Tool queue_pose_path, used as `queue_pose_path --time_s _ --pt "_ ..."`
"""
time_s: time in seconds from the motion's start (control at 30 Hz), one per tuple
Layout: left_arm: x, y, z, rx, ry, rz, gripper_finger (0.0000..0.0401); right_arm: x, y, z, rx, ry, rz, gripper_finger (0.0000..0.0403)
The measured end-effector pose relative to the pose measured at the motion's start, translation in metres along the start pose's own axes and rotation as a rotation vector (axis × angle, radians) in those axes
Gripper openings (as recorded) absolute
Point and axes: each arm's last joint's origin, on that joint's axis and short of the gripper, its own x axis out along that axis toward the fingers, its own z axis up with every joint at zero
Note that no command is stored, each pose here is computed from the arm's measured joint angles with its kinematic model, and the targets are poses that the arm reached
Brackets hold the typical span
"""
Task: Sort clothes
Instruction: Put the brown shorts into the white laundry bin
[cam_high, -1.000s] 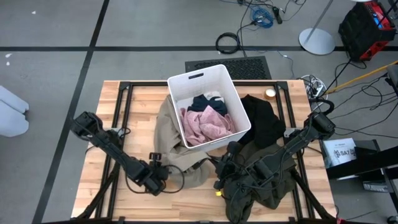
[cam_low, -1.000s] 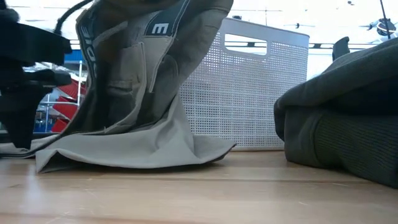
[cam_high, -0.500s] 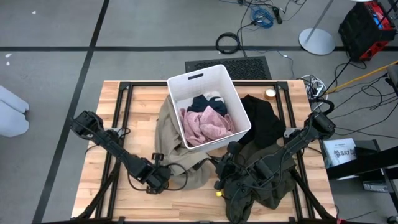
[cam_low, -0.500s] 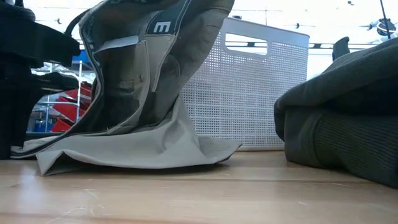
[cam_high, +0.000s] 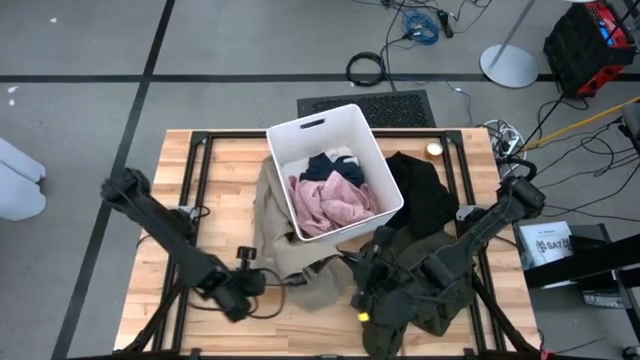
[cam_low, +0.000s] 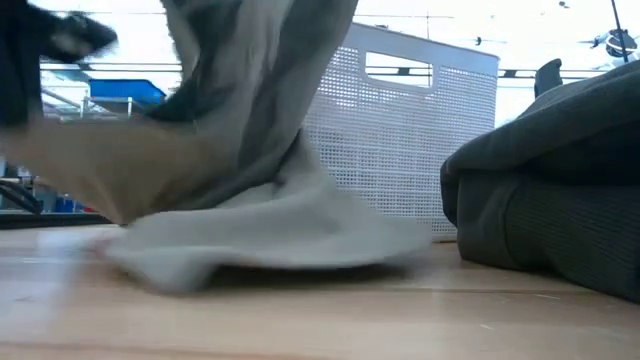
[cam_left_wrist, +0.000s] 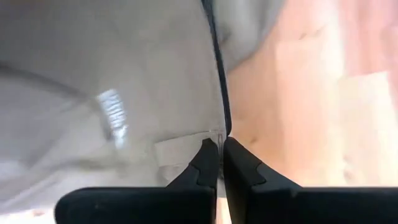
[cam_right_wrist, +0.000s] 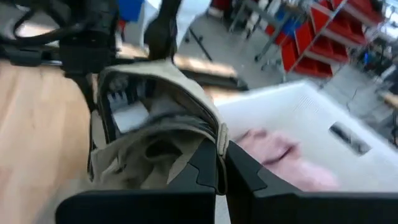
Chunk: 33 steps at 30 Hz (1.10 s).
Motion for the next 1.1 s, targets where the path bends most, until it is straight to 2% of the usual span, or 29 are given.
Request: queue_pose_path --time_s 0.13,0.27,0.33,0.43,0.7,0.9,1.1 --pt "-0.060 0.003 0.007 -0.023 -0.225 -0.058 0.0008 -0.023 -0.013 0.028 -0.018 -0.065 0.021 0.0000" --pt "-0.115 0.014 0.004 -0.053 -0.428 -0.105 0.0007 -0.041 -0.032 0.050 -0.031 -0.113 0.041 0.0000" --pt "-0.137 0.021 0.000 -0.064 -0.524 -0.111 0.0007 -0.046 -0.042 0.058 -0.038 -0.129 0.042 0.0000" --pt "-0.167 0.038 -0.008 -0.140 -0.662 -0.089 0.0007 -0.050 -0.059 0.067 -0.023 -0.143 0.029 0.0000" --pt "-0.217 0.080 -0.022 -0.278 -0.935 -0.048 0.0007 -0.042 -0.100 0.073 -0.024 -0.121 -0.048 0.0000" --pt "-0.244 0.087 -0.013 -0.168 -1.127 -0.026 0.0007 -0.040 -0.101 0.079 -0.072 -0.158 0.015 0.0000" --pt "-0.266 0.091 -0.005 -0.072 -1.310 0.003 0.0007 -0.045 -0.101 0.094 -0.133 -0.274 0.055 0.0000"
